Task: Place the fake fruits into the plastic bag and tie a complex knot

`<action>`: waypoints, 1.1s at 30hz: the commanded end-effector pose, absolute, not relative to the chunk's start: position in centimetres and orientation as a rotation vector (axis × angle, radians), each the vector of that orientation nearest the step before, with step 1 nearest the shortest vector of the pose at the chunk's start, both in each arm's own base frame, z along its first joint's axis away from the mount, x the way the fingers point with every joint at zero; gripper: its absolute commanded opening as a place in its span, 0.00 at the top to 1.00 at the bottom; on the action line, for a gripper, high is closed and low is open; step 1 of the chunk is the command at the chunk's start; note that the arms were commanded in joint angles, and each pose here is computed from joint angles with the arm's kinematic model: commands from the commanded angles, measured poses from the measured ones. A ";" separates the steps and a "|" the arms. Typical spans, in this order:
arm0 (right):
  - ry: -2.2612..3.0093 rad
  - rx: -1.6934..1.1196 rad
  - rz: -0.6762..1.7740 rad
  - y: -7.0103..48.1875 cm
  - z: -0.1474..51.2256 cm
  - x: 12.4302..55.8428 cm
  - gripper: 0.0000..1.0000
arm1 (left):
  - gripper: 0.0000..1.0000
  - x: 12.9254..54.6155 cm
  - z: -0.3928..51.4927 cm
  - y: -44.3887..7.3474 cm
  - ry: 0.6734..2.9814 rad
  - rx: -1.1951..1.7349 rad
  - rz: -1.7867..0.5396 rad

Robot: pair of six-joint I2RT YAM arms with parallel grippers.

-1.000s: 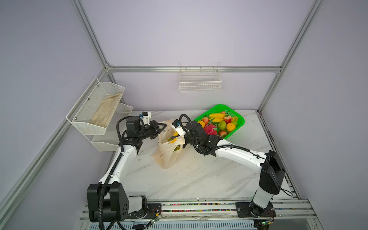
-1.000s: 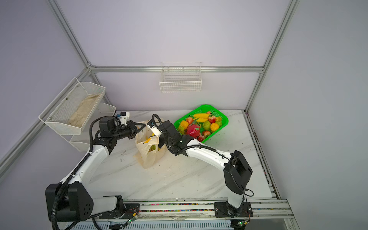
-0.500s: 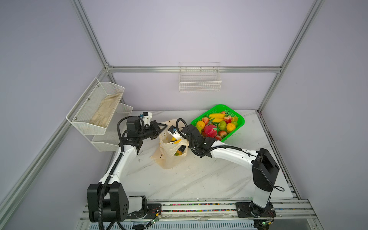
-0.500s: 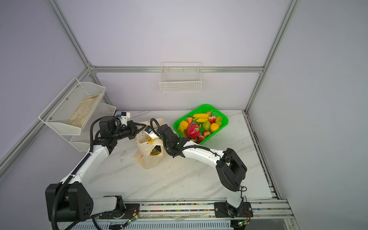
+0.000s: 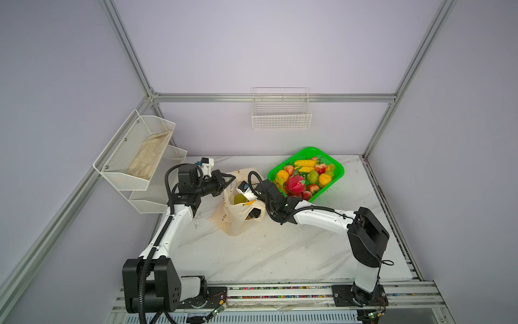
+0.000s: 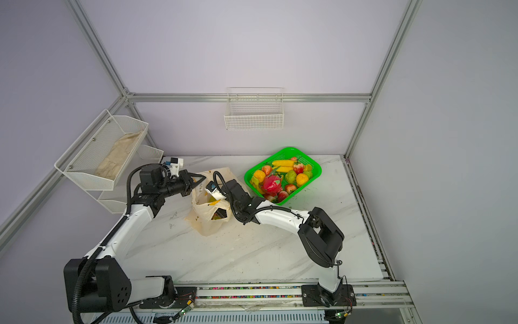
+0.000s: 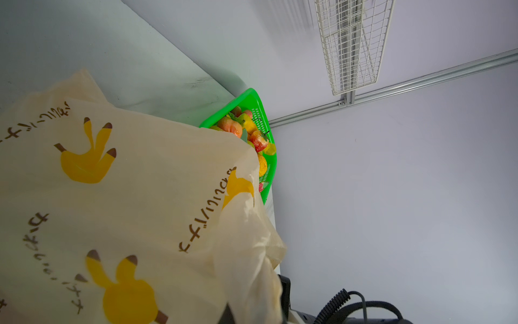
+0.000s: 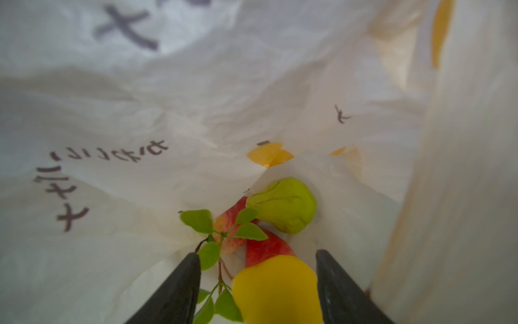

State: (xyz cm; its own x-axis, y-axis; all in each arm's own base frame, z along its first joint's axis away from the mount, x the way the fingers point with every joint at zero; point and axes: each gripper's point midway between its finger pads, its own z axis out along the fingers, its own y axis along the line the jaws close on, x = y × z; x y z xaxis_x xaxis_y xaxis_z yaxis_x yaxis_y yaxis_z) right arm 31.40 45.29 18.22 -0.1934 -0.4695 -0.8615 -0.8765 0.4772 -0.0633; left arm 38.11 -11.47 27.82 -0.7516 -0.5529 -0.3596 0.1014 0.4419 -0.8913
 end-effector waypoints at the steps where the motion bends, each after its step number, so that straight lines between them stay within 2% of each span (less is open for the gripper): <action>1: 1.780 -1.090 0.627 44.7 21.5 31.0 0.28 | 1.00 37.9 27.6 -11.7 2.052 -0.360 -1.353; 5: 1.773 -1.062 0.642 43.7 22.9 30.7 0.28 | 1.00 37.9 27.6 -11.6 2.051 -0.360 -1.350; 11: 1.681 -0.969 0.782 41.4 28.2 30.1 0.30 | 1.00 38.0 27.5 -11.6 2.053 -0.360 -1.348; 15: 1.624 -0.854 0.835 39.6 31.9 30.6 0.30 | 1.00 38.0 27.5 -11.6 2.053 -0.358 -1.345; 20: 1.587 -0.672 0.821 35.6 35.6 32.5 0.26 | 1.00 38.0 27.3 -11.6 2.055 -0.360 -1.340; 25: 1.619 -0.408 0.719 27.8 37.4 36.2 0.22 | 1.00 38.0 27.2 -11.6 2.058 -0.361 -1.339; 33: 1.868 -0.002 0.293 11.4 30.5 46.0 0.16 | 1.00 38.1 27.3 -11.5 2.055 -0.361 -1.337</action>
